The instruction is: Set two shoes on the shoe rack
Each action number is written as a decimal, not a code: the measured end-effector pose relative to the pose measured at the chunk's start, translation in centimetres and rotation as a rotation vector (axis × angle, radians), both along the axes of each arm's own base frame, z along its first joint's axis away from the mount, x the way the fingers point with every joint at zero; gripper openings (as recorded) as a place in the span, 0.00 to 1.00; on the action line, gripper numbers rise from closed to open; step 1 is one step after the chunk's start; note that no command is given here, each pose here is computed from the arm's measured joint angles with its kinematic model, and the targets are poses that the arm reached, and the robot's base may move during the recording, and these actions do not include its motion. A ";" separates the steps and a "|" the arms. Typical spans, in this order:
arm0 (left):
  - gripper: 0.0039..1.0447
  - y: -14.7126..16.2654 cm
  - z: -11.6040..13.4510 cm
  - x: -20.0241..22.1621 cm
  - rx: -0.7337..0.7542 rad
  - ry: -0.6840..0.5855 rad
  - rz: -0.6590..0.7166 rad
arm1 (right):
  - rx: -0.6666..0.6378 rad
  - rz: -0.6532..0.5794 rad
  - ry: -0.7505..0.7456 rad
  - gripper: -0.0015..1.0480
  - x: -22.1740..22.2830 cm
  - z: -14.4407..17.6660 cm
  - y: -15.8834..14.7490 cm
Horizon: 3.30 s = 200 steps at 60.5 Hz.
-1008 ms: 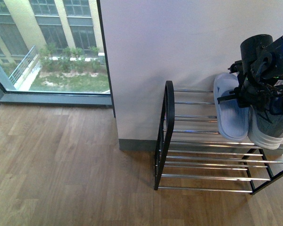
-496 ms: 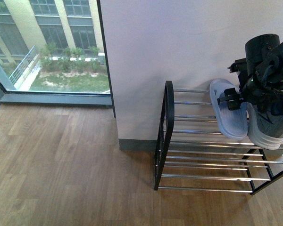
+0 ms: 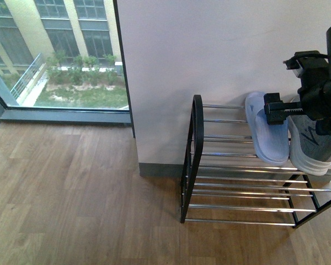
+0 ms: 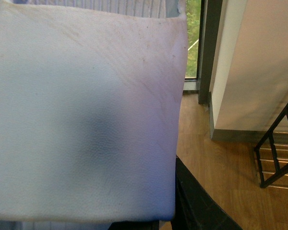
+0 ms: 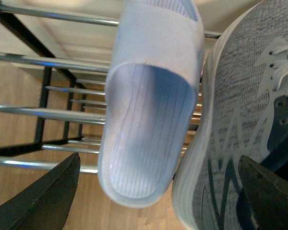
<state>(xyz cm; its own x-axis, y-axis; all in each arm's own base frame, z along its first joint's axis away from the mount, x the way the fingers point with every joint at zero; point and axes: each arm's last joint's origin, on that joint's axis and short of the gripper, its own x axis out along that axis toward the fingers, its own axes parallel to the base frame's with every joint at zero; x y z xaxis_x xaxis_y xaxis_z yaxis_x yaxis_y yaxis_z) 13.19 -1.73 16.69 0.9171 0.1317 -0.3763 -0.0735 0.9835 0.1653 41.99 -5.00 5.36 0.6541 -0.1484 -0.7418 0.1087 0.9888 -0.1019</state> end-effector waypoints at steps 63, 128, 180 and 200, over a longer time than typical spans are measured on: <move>0.02 0.0 0.0 0.0 0.000 0.000 0.000 | 0.125 0.068 -0.756 0.75 -20.6 12.4 -2.9; 0.02 0.0 0.0 0.0 0.000 0.000 0.000 | 0.052 0.144 -0.852 0.02 -28.4 11.5 4.9; 0.02 0.0 0.0 0.0 0.000 0.000 0.000 | 0.051 0.144 -0.866 0.02 -30.8 11.9 5.0; 0.02 0.0 0.0 0.0 0.000 0.000 0.000 | 0.051 0.141 -0.846 0.02 -32.1 11.5 5.0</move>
<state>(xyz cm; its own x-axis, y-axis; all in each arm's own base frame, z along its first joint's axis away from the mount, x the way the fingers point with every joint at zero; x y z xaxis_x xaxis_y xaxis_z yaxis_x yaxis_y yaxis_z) 13.19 -1.73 16.69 0.9171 0.1321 -0.3762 -0.0738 0.9834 0.1655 9.85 -0.04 16.87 1.0000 -0.0038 0.0002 0.0038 1.0000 0.0032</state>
